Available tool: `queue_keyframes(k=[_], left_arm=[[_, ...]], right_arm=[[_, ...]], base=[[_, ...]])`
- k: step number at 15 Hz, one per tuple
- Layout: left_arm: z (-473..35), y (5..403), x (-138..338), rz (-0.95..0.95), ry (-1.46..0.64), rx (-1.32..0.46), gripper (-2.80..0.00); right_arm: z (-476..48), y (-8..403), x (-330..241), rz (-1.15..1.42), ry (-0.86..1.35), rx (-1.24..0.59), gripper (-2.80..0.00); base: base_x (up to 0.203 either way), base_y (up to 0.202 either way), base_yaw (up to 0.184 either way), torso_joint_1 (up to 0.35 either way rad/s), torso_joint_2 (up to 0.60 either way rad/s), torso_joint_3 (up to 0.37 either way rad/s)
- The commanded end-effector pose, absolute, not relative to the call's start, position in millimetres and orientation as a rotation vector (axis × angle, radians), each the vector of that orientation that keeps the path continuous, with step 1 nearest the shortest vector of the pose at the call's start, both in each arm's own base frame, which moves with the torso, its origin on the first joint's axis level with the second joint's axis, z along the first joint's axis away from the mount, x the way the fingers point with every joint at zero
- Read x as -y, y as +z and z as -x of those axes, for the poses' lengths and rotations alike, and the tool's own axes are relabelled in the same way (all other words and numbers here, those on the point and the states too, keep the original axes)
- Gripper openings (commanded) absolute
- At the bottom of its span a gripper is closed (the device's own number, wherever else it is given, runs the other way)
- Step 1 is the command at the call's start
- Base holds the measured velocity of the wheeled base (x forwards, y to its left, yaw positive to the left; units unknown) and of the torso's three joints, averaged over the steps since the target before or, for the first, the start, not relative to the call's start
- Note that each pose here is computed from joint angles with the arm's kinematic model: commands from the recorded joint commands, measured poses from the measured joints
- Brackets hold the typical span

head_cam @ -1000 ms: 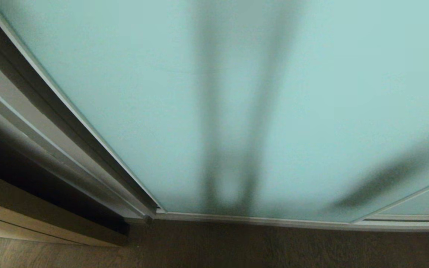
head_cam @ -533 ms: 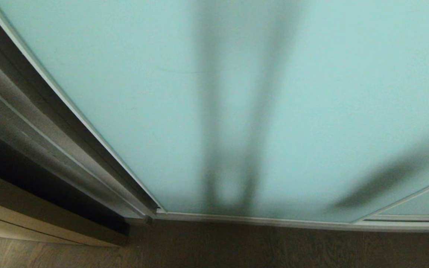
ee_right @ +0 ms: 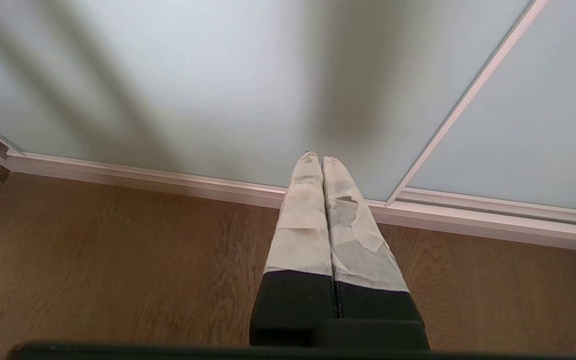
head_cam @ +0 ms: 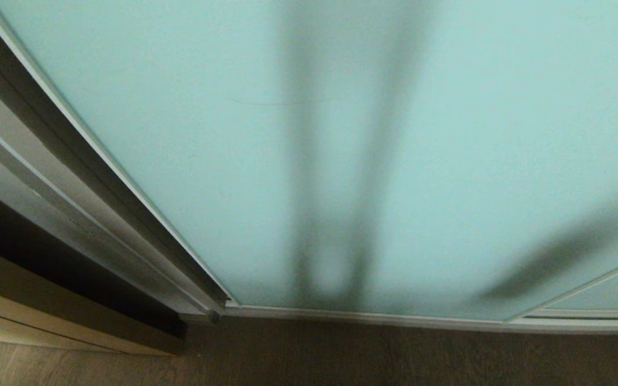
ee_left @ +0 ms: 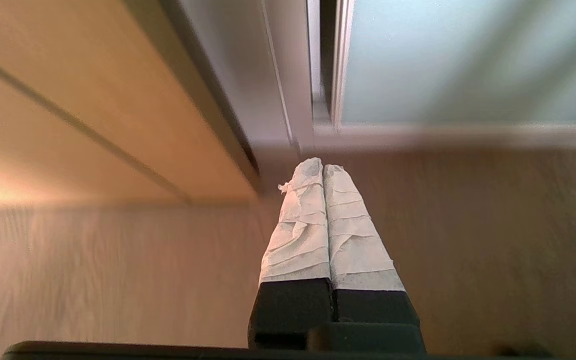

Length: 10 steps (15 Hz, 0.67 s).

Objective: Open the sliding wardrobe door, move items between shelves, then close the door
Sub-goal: Close the door

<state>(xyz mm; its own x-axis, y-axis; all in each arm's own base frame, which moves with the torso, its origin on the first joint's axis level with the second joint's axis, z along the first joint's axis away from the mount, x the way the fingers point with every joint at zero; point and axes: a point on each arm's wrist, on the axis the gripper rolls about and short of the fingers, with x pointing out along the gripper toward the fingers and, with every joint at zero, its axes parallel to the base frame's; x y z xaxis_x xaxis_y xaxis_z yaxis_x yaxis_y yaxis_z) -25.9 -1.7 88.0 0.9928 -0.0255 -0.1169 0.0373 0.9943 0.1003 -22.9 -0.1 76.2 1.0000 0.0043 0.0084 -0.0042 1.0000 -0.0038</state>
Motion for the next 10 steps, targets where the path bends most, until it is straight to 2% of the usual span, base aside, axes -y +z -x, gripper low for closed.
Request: queue_keyframes(k=[1, 5, 8, 10], left_arm=[[22.0, 71.9, 1.6, -0.123, -0.028, -0.036, -2.80], [22.6, 75.3, 0.5, -0.069, 0.024, -0.011, -2.80], [22.4, 74.8, 1.1, -0.175, -0.006, -0.015, -2.80], [22.2, 74.9, 1.5, -0.127, -0.023, -0.034, -2.80]], right_arm=[[22.9, 75.8, 0.1, 0.005, 0.005, 0.009, -2.80], [22.9, 75.8, 0.1, 0.005, 0.005, 0.009, -2.80], [22.9, 75.8, 0.1, 0.005, 0.005, 0.009, -2.80], [23.0, 76.2, 0.1, 0.005, 0.005, 0.011, -2.80]], base=[[0.000, 0.000, 0.000, 0.000, 0.00, 0.000], [0.000, 0.000, 0.000, 0.000, 0.00, 0.000], [0.000, 0.000, 0.000, 0.000, 0.00, 0.000], [0.000, 0.000, 0.000, 0.000, 0.00, 0.000]])
